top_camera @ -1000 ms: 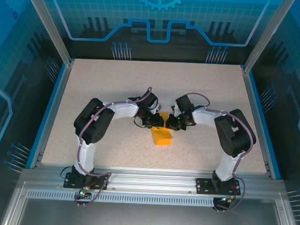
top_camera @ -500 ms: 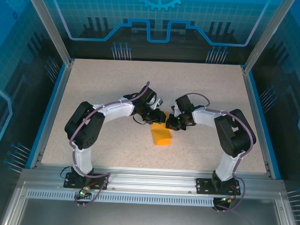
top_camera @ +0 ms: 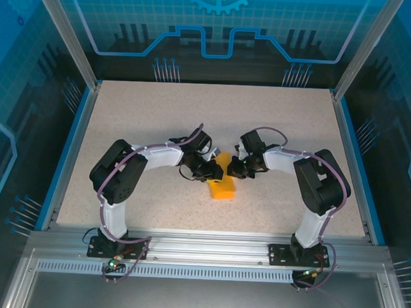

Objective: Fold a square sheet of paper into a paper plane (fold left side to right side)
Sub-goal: First fold the square sheet of paper in half at the center of the table.

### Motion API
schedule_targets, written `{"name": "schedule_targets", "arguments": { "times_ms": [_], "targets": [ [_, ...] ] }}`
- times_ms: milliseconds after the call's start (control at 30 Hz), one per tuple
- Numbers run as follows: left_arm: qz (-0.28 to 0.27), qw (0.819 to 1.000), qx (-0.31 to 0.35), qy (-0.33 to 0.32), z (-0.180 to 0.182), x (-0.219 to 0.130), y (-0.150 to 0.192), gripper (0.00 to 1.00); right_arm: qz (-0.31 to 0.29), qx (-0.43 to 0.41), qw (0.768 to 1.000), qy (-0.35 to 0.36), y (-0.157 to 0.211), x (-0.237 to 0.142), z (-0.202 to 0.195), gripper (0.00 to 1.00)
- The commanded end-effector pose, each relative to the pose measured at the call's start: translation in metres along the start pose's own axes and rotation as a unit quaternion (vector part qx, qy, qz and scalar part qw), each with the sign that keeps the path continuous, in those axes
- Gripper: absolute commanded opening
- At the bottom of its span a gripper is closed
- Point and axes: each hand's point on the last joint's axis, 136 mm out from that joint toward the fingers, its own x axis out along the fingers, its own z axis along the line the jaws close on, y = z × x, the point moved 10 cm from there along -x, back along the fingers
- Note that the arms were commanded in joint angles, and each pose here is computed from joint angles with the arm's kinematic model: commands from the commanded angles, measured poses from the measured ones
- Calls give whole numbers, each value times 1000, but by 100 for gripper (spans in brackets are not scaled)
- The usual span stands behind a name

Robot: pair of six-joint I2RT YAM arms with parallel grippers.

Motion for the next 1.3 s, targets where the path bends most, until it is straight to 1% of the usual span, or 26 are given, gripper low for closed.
{"name": "schedule_targets", "arguments": {
  "times_ms": [0,233,433,667,933,1067,1267],
  "targets": [
    [24,1000,-18,1,10,11,8,28,60,27,996,66,22,14,-20,8],
    [37,999,-28,-15,22,16,16,28,63,28,995,70,21,14,-20,8],
    [46,998,-28,-22,27,13,28,27,66,28,994,79,21,14,-22,8],
    [61,998,-17,-22,31,7,45,25,68,30,994,85,21,16,-22,8],
    [83,996,6,-17,26,6,64,25,71,32,993,85,20,17,-23,8],
    [63,998,11,-14,21,-4,63,25,71,31,993,85,20,18,-22,8],
    [6,1000,29,3,2,-31,44,26,72,30,994,82,19,17,-21,8]
  ]
}}
